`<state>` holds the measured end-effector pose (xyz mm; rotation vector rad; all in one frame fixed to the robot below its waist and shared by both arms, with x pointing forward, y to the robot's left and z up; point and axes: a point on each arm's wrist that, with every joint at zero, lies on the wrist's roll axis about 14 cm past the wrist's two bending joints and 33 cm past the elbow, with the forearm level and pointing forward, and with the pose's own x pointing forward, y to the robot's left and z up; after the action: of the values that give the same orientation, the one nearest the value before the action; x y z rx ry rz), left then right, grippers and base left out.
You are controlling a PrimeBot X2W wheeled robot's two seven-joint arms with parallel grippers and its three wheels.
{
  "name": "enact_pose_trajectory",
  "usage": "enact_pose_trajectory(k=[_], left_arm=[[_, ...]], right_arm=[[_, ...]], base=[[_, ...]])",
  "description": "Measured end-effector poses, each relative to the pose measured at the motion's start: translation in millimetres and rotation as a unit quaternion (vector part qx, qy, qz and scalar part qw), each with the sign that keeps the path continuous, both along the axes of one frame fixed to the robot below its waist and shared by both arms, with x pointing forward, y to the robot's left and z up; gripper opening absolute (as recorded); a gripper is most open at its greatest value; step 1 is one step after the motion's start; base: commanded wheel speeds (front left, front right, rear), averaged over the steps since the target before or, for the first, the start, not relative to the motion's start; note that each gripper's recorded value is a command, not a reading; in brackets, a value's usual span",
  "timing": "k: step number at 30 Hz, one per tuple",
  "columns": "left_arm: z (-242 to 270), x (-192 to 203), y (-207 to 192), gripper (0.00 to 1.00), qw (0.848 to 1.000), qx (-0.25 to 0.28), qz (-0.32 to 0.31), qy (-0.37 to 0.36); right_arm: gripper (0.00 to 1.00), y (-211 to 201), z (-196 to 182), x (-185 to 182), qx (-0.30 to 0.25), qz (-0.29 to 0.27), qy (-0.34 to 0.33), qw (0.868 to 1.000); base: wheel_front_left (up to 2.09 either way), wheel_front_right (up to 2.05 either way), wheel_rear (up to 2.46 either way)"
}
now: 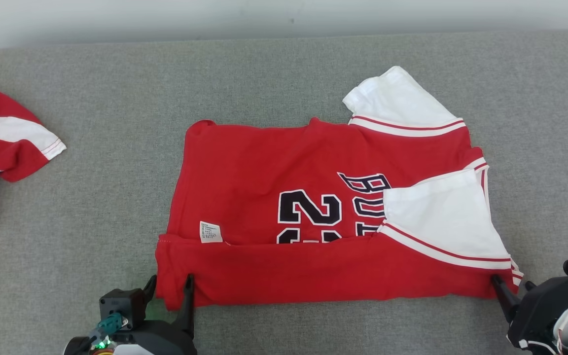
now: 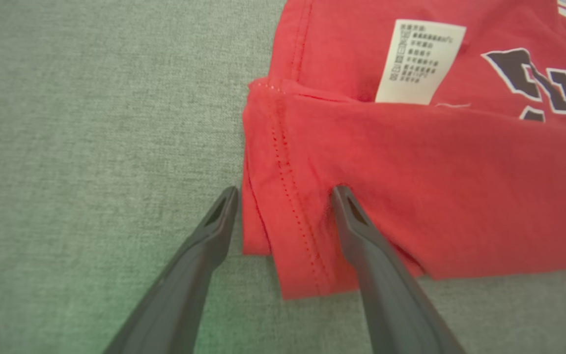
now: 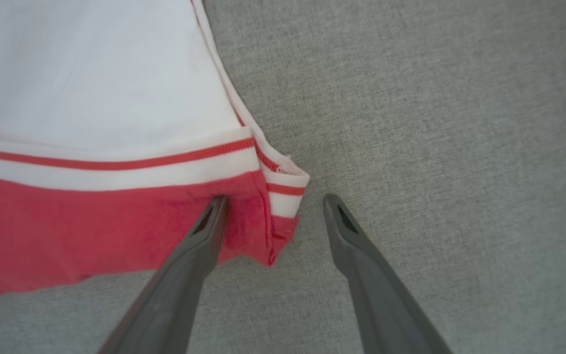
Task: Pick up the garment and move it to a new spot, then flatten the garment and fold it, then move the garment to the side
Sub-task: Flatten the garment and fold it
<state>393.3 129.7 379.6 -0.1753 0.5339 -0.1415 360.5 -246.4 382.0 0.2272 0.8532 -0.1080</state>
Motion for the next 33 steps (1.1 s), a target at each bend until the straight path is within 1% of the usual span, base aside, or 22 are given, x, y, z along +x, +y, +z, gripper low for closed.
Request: enact_pose_trajectory(k=[2,3,4,5,6,7,9,15,22,26,33], left_arm=[[-3.1,0.2,-1.1,0.99,1.0,0.001,-0.005,0.008],[-4.3,-0.2,-2.2,0.83,1.0,0.0,-0.007,0.011],[-5.4,-0.6,-2.8,0.45,1.0,0.001,-0.009,0.015],[-5.4,-0.3,-2.8,0.3,1.0,0.0,-0.009,0.016],[-5.2,0.2,-2.9,0.07,1.0,0.001,-0.009,0.017],[-5.3,0.3,-3.3,0.0,1.0,0.0,-0.01,0.018],[-6.9,-1.8,-5.1,0.0,1.0,-0.004,-0.015,0.025],[-7.1,-10.2,-7.0,0.0,0.999,-0.015,-0.015,0.035],[-6.1,-30.3,-2.5,0.0,0.999,-0.022,-0.005,0.046],[-7.4,-44.1,-2.8,0.0,0.998,-0.026,-0.001,0.057],[-8.1,-59.5,-7.7,0.0,0.997,-0.035,-0.002,0.074]], right_arm=[[1.0,1.8,-6.0,0.6,0.001,0.0,0.009,1.0],[1.0,2.0,-7.3,2.1,0.002,0.0,0.011,1.0],[1.0,2.9,-8.4,3.2,0.003,0.001,0.012,1.0],[1.0,2.4,-9.5,3.7,0.003,-0.001,0.014,1.0],[1.0,3.1,-10.8,3.7,0.004,0.0,0.017,1.0],[0.94,4.3,-12.1,3.3,0.006,0.001,0.02,1.0],[0.0,6.5,-13.3,3.0,0.008,0.004,0.023,1.0],[0.0,10.0,-8.6,-1.1,0.023,0.005,0.017,1.0],[0.0,-2.1,-0.8,-33.5,0.021,-0.014,0.034,0.999],[0.0,-6.5,7.2,-43.1,0.019,-0.024,0.026,0.999],[0.0,-8.6,3.6,-56.4,0.023,-0.035,0.037,0.998]], base=[[0.0,0.0,0.0],[0.0,0.0,0.0],[0.0,0.0,0.0],[0.0,0.0,0.0],[0.0,0.0,0.0],[0.0,0.0,0.0],[0.0,0.0,0.0],[0.0,0.0,0.0],[0.0,0.0,0.0],[0.0,0.0,0.0],[0.0,0.0,0.0]])
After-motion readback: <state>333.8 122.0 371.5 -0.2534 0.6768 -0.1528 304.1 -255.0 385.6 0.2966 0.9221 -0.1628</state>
